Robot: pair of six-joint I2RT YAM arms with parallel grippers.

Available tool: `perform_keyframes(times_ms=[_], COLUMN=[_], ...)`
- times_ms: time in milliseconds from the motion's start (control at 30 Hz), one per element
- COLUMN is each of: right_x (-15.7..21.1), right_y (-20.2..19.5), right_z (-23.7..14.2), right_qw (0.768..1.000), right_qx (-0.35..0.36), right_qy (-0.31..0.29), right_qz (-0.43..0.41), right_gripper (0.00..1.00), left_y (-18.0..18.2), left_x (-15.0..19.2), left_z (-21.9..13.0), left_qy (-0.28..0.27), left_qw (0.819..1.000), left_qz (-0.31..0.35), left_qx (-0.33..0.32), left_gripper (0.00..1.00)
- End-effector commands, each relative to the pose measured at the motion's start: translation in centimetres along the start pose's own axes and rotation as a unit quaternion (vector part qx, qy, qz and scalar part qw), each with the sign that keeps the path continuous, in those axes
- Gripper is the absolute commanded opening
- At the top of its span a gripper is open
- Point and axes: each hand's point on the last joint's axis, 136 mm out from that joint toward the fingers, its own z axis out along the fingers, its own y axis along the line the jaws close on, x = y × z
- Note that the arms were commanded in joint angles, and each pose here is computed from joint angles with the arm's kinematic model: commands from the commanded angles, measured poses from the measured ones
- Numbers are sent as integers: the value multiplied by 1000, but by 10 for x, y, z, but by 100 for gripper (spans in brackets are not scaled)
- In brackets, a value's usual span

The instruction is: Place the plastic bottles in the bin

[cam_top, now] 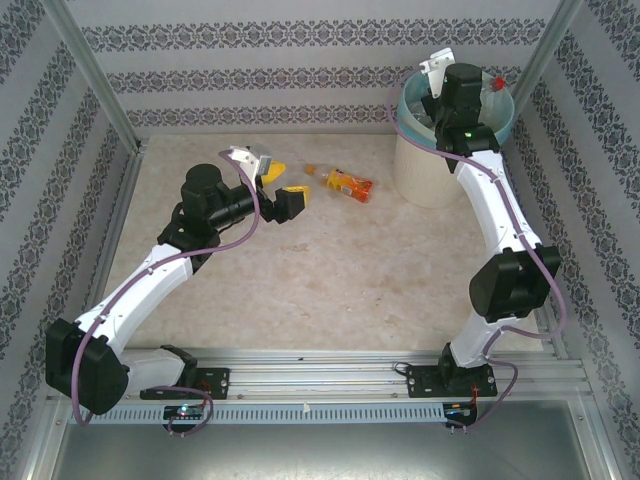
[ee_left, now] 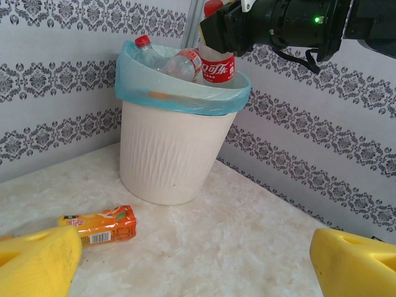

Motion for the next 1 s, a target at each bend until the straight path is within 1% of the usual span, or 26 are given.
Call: perform_keyframes(times_ms=[0,200,500,667,967], right_x=[16,42,94,114,144], right_y=[13,22,15,11,18], right_z=[4,11,21,26,39], right_qw=[999,997,990,986,979], right_qx=[-29,-50,-37,-35,-45], right_qy=[15,48,115,136,170], right_qz=[8,24,71,88,105], right_gripper=[0,0,0,0,0], left_y=[-1,0,2,3,2], left_x=[-7,-4,-1,0,1], left_z=[1,3,4,5,4], left_qy=[-12,-9,-5,-4,-3], left_qw=[1000,1000,1000,1000,1000], left_qz=[7,7,5,4,3], left_qx=[3,2,0,0,-1], left_gripper=[95,95,95,95,95])
